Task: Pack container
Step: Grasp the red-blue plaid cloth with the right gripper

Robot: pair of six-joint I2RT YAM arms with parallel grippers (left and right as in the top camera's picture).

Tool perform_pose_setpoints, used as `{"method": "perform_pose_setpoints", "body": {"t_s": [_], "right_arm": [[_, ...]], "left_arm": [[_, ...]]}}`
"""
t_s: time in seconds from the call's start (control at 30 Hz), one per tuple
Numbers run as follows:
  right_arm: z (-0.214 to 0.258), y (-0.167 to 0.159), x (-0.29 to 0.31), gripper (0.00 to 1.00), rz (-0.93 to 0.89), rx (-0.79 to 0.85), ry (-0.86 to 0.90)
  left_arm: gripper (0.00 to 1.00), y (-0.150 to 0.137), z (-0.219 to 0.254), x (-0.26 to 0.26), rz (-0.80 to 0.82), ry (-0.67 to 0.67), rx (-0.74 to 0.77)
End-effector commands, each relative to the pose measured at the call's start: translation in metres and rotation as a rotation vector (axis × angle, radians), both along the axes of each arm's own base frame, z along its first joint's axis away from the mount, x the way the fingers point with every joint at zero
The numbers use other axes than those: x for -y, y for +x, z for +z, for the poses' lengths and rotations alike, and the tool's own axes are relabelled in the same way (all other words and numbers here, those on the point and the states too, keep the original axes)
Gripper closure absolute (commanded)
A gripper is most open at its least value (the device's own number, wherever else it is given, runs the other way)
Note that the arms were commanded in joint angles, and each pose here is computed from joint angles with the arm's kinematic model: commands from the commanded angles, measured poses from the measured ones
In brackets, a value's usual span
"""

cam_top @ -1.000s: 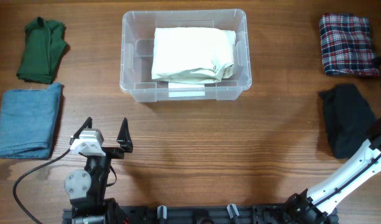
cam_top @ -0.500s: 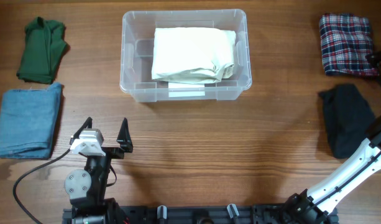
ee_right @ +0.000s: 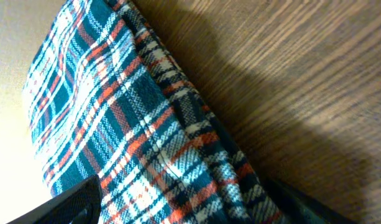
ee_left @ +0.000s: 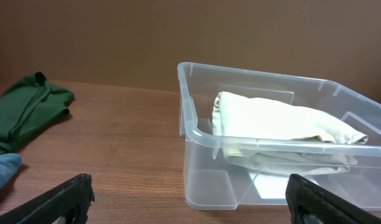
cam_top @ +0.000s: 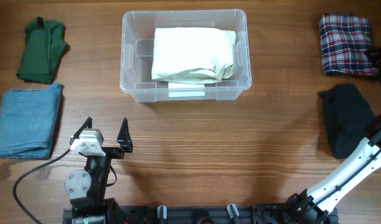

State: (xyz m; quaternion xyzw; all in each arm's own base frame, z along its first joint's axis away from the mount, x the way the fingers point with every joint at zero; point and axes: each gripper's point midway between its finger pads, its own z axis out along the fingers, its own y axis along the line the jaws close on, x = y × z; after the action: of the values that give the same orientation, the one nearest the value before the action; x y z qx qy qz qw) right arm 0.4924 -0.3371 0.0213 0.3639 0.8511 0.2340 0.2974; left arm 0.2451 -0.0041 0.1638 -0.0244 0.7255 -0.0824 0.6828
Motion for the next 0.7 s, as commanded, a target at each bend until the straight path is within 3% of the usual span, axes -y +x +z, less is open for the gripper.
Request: {"method": "perform_pose_setpoints", "body": {"t_s": [0.0,0.23,0.3,0.53,0.67], "right_arm": [[-0.086,-0.007,-0.041,0.18,0.046,-0.154,0.087],[-0.086,0.010,-0.064,0.25,0.095,-0.142,0.072],[-0.086,0.013,-0.068,0.31,0.105,-0.140,0.069],[-0.085,0.014,-0.071,0.77,0.110,-0.138,0.072],[-0.078,0.019,-0.078,0.96,0.153,-0.087,0.098]], "left_arm": [[0.00,0.000,-0.002,-0.003,0.016,-0.013,-0.002],[0.00,0.000,-0.002,-0.003,0.016,-0.013,-0.002],[0.00,0.000,-0.002,-0.003,0.016,-0.013,-0.002],[0.00,0.000,-0.002,-0.003,0.016,-0.013,-0.002],[0.00,0.000,-0.002,-0.003,0.016,-0.013,-0.002]]}}
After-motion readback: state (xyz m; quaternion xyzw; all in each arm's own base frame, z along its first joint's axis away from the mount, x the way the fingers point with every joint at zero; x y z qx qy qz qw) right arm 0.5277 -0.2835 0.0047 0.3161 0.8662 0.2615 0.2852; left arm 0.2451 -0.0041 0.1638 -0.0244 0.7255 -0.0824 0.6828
